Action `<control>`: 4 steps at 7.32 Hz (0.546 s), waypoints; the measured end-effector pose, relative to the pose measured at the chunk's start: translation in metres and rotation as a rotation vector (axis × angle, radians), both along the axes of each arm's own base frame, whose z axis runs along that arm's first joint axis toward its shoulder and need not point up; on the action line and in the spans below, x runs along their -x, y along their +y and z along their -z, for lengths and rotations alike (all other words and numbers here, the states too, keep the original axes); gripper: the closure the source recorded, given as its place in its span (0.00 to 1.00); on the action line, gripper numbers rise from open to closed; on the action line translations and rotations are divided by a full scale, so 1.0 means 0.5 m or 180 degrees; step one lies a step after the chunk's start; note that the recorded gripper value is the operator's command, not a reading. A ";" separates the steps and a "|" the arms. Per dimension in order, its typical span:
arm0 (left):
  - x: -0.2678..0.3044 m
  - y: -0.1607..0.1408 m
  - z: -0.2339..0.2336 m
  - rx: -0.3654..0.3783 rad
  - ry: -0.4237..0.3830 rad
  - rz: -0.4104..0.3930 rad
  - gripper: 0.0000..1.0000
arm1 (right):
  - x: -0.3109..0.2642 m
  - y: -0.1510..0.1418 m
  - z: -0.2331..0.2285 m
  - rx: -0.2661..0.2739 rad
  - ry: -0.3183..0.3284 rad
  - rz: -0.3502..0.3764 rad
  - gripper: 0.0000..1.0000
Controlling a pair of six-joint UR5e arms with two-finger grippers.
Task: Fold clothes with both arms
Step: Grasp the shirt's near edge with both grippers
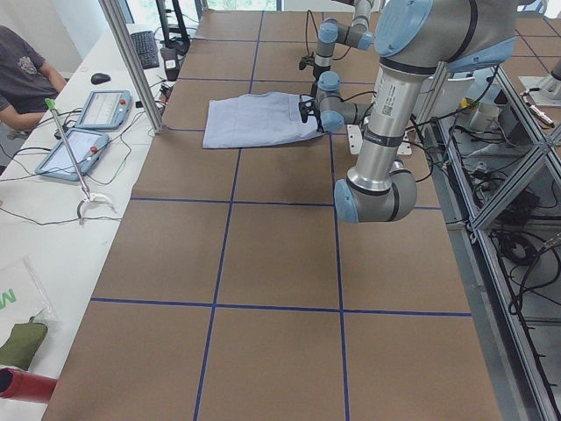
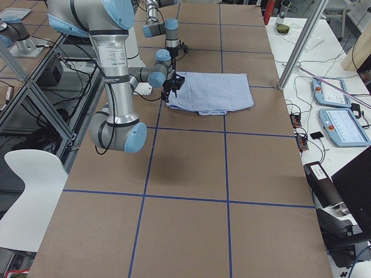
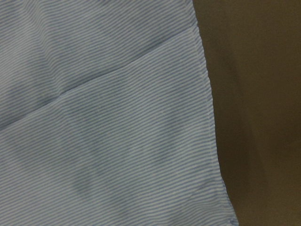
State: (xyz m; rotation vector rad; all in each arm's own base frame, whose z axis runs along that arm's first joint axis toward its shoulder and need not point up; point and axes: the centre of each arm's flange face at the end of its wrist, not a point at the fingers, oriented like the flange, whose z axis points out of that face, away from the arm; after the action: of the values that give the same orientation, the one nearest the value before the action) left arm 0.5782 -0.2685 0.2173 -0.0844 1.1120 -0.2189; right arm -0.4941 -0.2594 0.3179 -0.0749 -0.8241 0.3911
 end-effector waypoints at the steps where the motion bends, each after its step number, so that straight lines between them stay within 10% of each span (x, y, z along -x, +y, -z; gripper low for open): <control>1: 0.000 0.000 0.001 -0.0001 0.0002 0.0001 1.00 | 0.004 -0.003 -0.005 0.0008 0.0021 -0.0005 0.00; 4: 0.001 -0.002 0.003 -0.0002 0.0009 0.0006 1.00 | 0.011 -0.014 -0.029 0.0032 0.0111 -0.0026 0.00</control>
State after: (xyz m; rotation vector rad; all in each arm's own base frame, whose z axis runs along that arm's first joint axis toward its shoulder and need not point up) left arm 0.5778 -0.2696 0.2160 -0.0831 1.1150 -0.2201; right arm -0.4998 -0.2664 0.3323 -0.0739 -0.7884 0.4034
